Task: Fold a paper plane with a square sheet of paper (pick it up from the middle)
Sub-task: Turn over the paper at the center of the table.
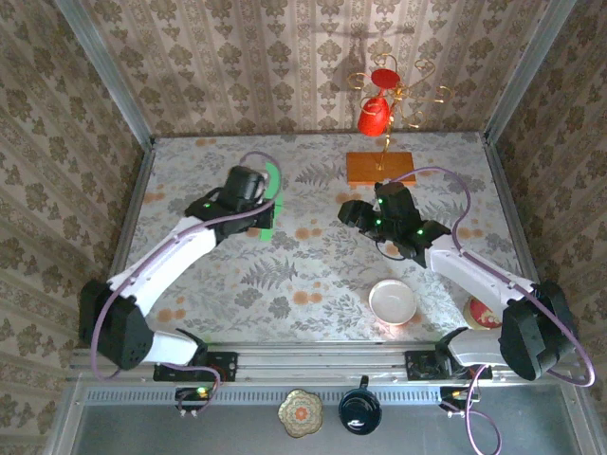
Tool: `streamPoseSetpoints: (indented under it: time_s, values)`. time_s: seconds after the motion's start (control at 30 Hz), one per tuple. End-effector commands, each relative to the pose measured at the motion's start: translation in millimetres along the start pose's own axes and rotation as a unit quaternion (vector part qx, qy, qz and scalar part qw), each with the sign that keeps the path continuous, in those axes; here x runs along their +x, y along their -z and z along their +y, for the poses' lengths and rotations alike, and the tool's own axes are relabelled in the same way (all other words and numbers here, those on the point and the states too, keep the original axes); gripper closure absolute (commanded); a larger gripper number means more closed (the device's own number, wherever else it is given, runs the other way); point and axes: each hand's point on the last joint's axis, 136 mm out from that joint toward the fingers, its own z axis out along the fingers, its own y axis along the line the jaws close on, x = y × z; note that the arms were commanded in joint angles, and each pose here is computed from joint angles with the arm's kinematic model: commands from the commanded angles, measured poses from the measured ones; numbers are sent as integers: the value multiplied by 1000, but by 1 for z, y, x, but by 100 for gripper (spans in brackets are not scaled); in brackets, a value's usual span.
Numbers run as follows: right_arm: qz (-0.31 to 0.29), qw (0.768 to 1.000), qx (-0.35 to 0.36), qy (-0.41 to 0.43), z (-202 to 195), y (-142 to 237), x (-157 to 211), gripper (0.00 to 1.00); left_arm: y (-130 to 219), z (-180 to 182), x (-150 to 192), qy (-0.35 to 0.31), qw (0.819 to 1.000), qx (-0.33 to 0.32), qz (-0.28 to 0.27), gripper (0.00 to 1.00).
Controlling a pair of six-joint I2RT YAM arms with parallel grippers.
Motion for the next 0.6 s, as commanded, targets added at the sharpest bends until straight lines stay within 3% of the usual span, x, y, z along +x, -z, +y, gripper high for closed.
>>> streamPoseSetpoints:
  time_s: [0.0, 0.13, 0.27, 0.43, 0.57]
  values:
    - [-35, 998, 57, 9, -18, 11, -18, 36, 1, 60, 22, -126, 963, -228, 64, 95]
    - [-30, 997, 69, -7, -31, 10, -20, 36, -22, 48, 22, -160, 949, -260, 81, 95]
    - [-34, 996, 81, -28, -44, 11, -22, 37, -50, 23, 30, -188, 946, -245, 101, 95]
    - [-44, 993, 94, -48, -60, 18, -29, 37, -89, -17, 60, -173, 960, -169, 142, 87]
    - [-45, 994, 97, -37, -59, 23, -32, 37, -97, -45, 72, -132, 973, -102, 158, 78]
